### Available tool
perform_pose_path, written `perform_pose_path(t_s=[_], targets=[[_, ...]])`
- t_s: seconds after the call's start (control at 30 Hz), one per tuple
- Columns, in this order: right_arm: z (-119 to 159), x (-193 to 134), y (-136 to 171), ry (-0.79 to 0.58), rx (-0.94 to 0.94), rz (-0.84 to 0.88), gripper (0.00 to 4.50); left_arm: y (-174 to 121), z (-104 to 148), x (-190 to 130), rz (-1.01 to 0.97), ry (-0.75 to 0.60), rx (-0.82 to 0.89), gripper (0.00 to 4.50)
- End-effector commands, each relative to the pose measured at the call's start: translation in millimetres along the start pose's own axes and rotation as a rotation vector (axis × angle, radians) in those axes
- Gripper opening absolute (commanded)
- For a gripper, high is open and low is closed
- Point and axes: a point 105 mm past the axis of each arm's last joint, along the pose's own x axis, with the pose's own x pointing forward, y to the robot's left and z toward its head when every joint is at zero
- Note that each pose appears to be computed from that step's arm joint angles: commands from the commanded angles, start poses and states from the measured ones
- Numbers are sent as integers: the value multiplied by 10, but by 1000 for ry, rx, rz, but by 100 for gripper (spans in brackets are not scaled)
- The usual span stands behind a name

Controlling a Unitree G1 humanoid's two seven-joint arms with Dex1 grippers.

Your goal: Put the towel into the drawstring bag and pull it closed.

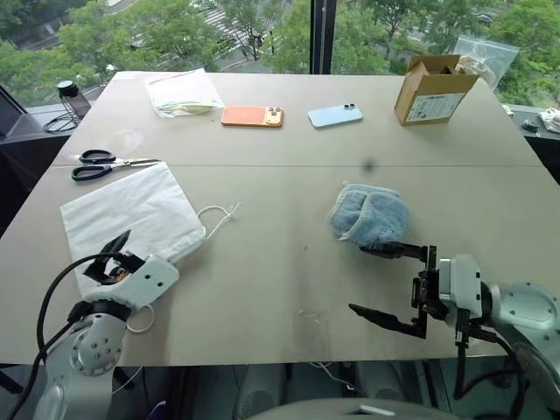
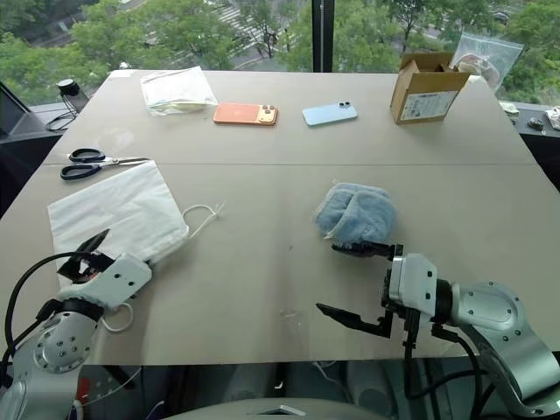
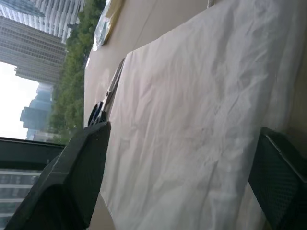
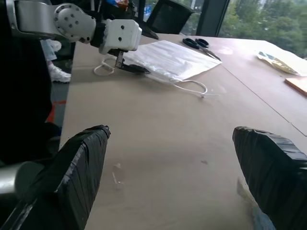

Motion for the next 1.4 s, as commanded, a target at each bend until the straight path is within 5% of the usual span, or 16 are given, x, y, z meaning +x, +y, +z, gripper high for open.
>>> perform_pose_path(t_s=[0.03,0.23,0.43,0.7,0.97,1.1,1.23,1.4], targets=[[45,29,-23,-10,5,-36,450,-53,-64,32,-120,28,-180,239],[-63,44,-285,85,48,-226,450,-80,214,40,-494,-44,-714,3],[-233,-10,-669,211,202,-407,450,-85,703,29,-822,-64,-1093,3],[-678,-282,-1214,399,409,-720,450,-362,1179,383,-824,-59,-1248,3],[-1222,244,-997,492,741,-548,450,-490,1650,787,-712,-71,-1375,3],[-1365,418,-927,503,752,-499,450,-525,1834,838,-706,-85,-1392,3],[-1363,517,-971,492,541,-453,341,-561,1835,849,-689,-53,-1361,0],[-1229,602,-993,399,341,-394,117,-527,1805,870,-669,-42,-1304,0]])
